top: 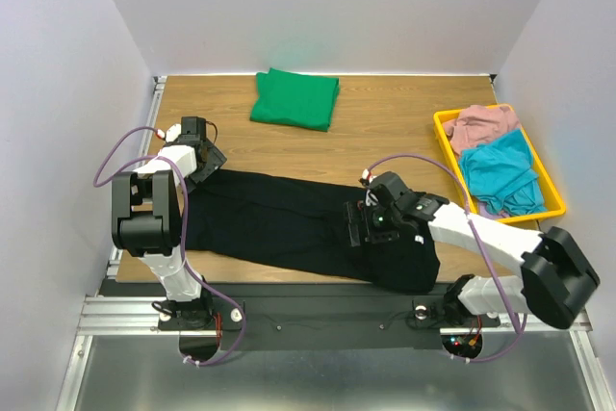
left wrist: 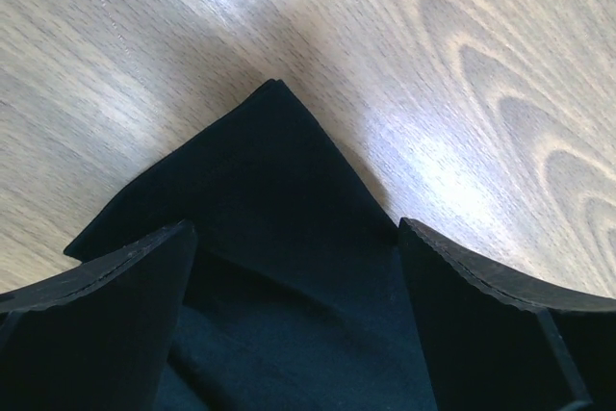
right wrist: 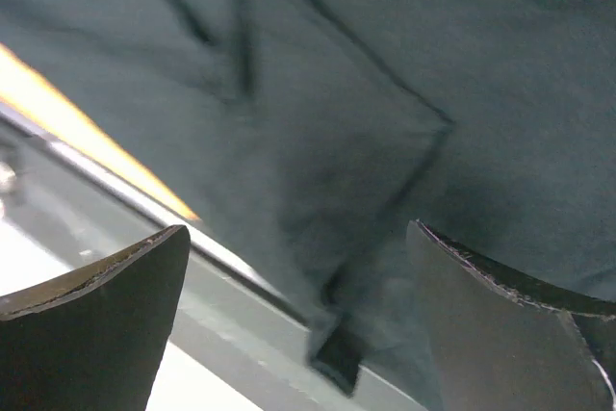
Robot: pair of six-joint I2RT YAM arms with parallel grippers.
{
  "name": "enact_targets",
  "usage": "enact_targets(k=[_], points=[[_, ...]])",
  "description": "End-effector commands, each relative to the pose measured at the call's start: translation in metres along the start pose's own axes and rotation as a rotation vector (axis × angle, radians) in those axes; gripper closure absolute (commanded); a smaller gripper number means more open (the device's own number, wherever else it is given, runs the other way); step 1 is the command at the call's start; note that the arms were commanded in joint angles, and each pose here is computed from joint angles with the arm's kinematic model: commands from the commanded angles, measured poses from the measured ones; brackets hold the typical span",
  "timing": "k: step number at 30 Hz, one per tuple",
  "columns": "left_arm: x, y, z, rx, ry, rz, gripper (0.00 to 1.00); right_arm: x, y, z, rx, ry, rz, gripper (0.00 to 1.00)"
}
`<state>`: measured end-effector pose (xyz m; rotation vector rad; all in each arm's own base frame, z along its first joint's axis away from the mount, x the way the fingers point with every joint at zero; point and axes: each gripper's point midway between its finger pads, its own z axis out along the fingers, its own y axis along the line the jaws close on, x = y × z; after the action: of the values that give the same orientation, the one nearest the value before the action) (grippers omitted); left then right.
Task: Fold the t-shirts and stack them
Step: Fold the tshirt
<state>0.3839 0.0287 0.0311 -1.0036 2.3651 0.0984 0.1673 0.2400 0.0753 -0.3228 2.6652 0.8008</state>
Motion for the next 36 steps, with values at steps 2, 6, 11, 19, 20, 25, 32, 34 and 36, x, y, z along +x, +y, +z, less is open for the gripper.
enact_targets(k=[2,6,11,19,20,25,32,34,36], points=[[0.004,0.019,-0.007,-0.046,0.005,0.018,0.02,-0.003,-0.008,0.014,0.055,0.013,0.033,0.00],[0.004,0.017,-0.007,-0.037,0.007,0.015,0.02,-0.002,0.005,0.019,-0.027,0.024,0.017,0.00],[0.006,0.017,-0.006,-0.036,0.012,0.017,0.02,0.000,0.021,0.024,-0.125,0.056,-0.016,0.00],[0.008,0.017,-0.006,-0.029,0.017,0.022,0.02,-0.006,0.046,0.027,-0.241,0.069,-0.046,0.00],[0.008,0.018,-0.005,-0.032,0.019,0.021,0.02,-0.005,0.053,0.027,-0.263,0.072,-0.060,0.00],[0.007,0.017,-0.008,-0.027,0.014,0.018,0.02,0.002,0.081,0.031,-0.348,0.110,-0.101,0.00],[0.008,0.018,-0.009,-0.026,0.015,0.019,0.02,0.019,0.119,0.042,-0.373,0.144,-0.205,0.00],[0.007,0.017,-0.009,-0.021,0.013,0.019,0.02,0.025,0.136,0.043,-0.389,0.149,-0.244,0.00],[0.007,0.017,-0.009,-0.020,0.012,0.019,0.02,0.026,0.142,0.044,-0.389,0.148,-0.257,0.00]])
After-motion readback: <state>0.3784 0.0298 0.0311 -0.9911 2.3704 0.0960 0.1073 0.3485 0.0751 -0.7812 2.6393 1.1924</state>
